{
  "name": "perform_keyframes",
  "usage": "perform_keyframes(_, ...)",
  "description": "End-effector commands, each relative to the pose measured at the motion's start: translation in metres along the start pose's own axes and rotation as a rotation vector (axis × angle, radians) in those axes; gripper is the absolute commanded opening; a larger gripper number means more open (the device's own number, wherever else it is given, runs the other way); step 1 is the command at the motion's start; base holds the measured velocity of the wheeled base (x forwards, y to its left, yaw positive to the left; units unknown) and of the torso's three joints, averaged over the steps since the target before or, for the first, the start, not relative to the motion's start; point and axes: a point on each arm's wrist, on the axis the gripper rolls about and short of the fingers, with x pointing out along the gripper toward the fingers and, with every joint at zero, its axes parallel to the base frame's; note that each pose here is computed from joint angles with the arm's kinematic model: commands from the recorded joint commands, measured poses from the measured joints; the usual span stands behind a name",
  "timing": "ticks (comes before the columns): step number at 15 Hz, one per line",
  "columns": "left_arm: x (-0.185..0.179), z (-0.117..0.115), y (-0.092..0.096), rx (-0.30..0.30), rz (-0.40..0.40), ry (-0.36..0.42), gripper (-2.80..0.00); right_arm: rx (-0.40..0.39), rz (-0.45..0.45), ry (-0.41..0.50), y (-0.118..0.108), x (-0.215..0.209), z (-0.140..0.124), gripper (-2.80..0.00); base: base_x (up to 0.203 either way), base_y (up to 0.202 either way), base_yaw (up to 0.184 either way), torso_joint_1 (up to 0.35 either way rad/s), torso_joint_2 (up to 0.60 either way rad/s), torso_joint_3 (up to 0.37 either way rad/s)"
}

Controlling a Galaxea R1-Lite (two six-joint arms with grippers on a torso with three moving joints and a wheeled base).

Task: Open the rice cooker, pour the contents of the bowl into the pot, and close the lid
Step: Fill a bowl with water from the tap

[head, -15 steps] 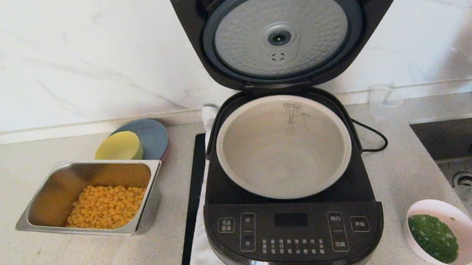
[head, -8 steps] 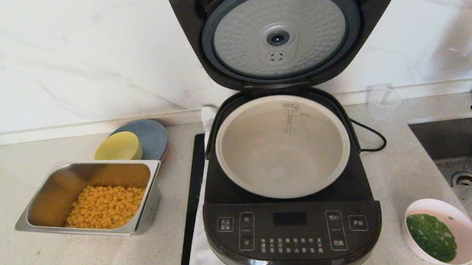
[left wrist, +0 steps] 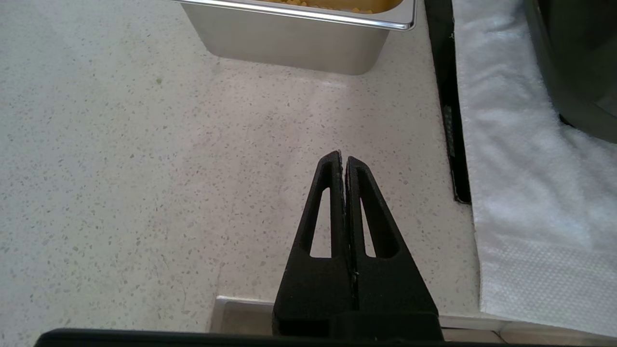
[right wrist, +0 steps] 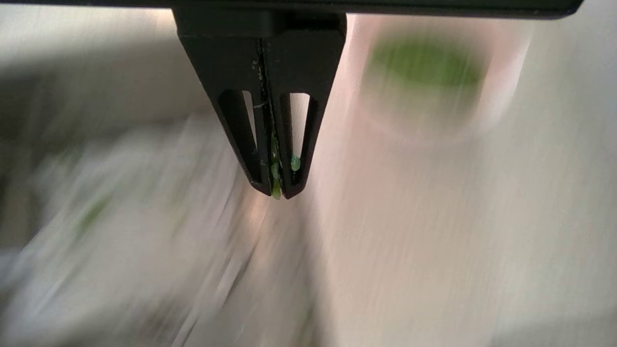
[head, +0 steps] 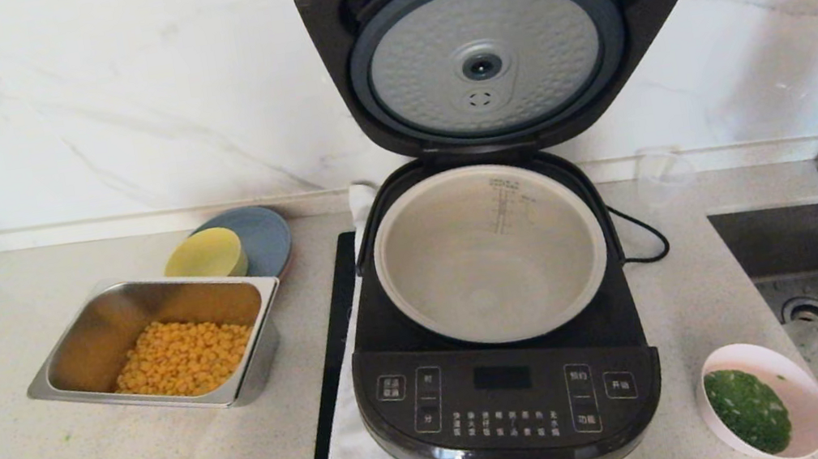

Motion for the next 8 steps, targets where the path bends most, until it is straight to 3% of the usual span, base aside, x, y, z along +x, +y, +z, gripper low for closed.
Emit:
perform_keyframes(1,0.0,0.0,0.0,0.0,-0.001,0.0,-2.8,-0.018,0.079,0.126,0.0,-0.055,-0.036,-2.8,0.0,0.0,0.0,0.0,0.0,0.0)
perform_keyframes(5,0.0,0.0,0.0,0.0,0.0,0.0,-2.8,-0.074,0.145,0.28,0.008,-0.061,-0.088,-2.8,0.0,0.0,0.0,0.0,0.0,0.0)
perform_keyframes(8,0.0,0.0,0.0,0.0,0.0,0.0,-2.8,-0.087,0.168,0.295,0.009,-0.071,-0.106,-2.8,0.0,0.0,0.0,0.0,0.0,0.0)
